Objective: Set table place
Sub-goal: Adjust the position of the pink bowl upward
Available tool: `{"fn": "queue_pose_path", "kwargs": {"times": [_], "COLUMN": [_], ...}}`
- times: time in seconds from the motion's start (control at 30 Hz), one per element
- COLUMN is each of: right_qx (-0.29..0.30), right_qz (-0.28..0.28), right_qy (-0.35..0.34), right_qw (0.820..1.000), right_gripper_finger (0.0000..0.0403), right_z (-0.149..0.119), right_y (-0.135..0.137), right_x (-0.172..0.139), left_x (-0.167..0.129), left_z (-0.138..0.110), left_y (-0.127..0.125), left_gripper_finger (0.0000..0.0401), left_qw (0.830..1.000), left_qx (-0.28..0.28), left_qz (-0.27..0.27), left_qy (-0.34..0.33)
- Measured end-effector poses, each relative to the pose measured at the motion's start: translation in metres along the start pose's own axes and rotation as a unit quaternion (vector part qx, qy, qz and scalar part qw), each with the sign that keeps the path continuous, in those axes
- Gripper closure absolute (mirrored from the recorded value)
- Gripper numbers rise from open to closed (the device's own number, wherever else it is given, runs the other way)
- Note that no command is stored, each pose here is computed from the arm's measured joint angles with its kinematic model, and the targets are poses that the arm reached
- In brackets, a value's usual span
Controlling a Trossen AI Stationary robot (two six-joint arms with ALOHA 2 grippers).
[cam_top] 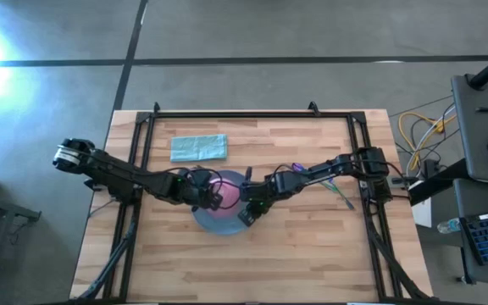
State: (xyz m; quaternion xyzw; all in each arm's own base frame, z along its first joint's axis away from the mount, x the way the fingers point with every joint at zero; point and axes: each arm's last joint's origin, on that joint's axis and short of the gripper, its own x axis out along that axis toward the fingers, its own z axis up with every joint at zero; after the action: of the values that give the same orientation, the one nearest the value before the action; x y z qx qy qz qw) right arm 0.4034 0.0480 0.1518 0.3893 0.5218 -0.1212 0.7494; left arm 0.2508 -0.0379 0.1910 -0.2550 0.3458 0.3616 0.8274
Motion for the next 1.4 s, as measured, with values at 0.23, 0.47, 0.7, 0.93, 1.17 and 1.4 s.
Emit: {"fn": "queue_pose_path", "kwargs": {"times": [0.23, 0.47, 0.7, 0.93, 1.17, 1.4], "right_qx": [0.008, 0.006, 0.006, 0.007, 0.006, 0.005], "right_qz": [-0.004, -0.012, -0.018, -0.020, -0.028, -0.021], "right_qy": [0.004, 0.012, 0.018, 0.023, 0.014, -0.030], "right_qw": [1.000, 1.000, 1.000, 0.999, 0.999, 0.999], "right_gripper_finger": [0.0394, 0.0394, 0.0394, 0.0394, 0.0394, 0.0394], "right_z": [-0.002, -0.004, -0.005, -0.007, -0.007, -0.001], "right_y": [-0.003, -0.006, -0.007, -0.009, -0.009, -0.004], "right_x": [0.002, 0.003, 0.003, 0.004, 0.004, -0.009], "left_x": [-0.007, -0.011, -0.009, -0.007, -0.004, -0.003], "left_z": [0.004, 0.006, 0.002, -0.002, -0.008, -0.009], "left_y": [0.003, 0.007, 0.010, 0.016, 0.019, 0.021], "left_gripper_finger": [0.0401, 0.0401, 0.0401, 0.0401, 0.0401, 0.0401], "left_qw": [0.999, 0.999, 0.999, 0.999, 0.999, 0.999], "left_qx": [-0.009, -0.012, -0.011, -0.012, -0.007, -0.016], "left_qz": [0.014, 0.023, 0.026, 0.043, 0.040, 0.043], "left_qy": [-0.030, -0.043, -0.035, -0.031, 0.000, -0.001]}}
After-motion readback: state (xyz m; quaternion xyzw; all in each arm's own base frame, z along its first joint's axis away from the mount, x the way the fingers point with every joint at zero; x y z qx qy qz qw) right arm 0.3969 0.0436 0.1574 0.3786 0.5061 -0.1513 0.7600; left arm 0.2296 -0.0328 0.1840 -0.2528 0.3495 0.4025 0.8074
